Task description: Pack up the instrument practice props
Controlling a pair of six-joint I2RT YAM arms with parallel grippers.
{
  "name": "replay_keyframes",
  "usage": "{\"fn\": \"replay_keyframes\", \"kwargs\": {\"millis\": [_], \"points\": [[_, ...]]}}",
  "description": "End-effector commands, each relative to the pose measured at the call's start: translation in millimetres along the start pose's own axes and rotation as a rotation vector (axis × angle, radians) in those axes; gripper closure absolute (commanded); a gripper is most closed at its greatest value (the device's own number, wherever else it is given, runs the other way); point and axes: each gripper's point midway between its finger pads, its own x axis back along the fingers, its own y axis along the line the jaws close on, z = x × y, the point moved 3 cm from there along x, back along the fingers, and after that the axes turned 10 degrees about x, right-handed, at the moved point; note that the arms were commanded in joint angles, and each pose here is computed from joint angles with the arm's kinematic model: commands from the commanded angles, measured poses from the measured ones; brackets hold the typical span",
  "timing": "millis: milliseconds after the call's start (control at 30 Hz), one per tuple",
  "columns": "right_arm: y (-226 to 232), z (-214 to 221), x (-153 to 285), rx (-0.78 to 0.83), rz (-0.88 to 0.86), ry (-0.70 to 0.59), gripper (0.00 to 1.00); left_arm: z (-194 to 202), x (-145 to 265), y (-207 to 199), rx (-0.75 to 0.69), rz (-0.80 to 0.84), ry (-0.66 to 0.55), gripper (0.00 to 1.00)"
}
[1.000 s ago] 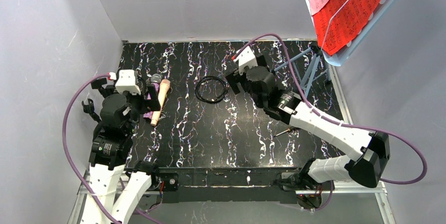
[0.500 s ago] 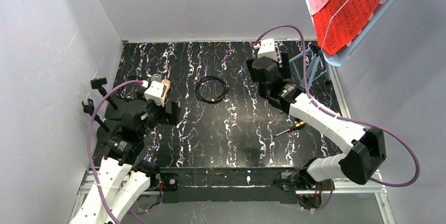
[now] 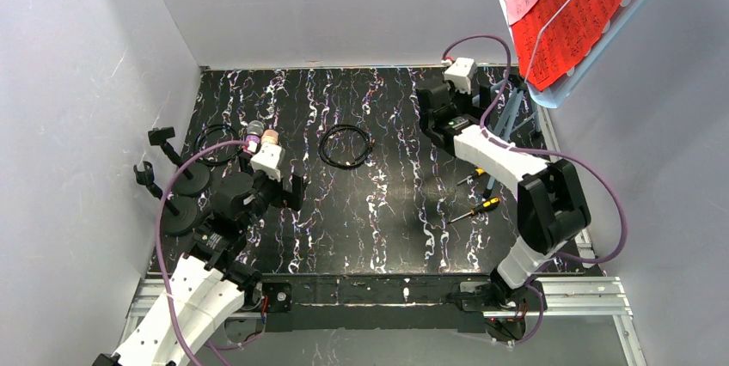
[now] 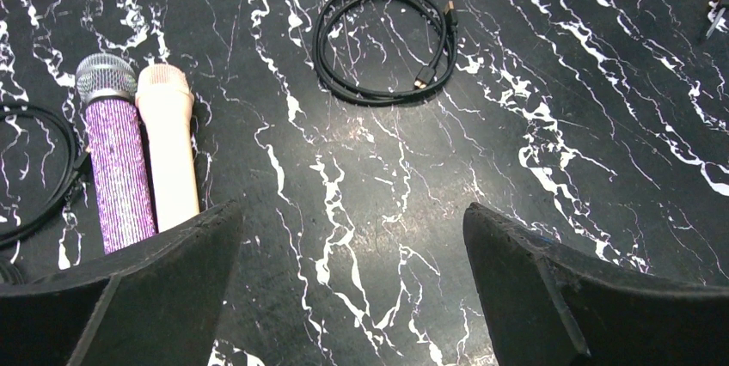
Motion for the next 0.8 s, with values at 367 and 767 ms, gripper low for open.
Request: {"fn": "replay_keyframes", "kwargs": {"millis": [367, 767], "points": [[-0.6, -21.5, -66.8, -0.467, 0.297, -0.041, 0.20, 4.7, -5.0, -8.9, -0.068, 0.038, -0.014, 0.02], [21.5, -9.7, -92.6, -0.481, 0.293, -0.042, 0.42, 9.6, -8.8, -11.8, -0.082, 0.048, 0.009, 0.02]]}}
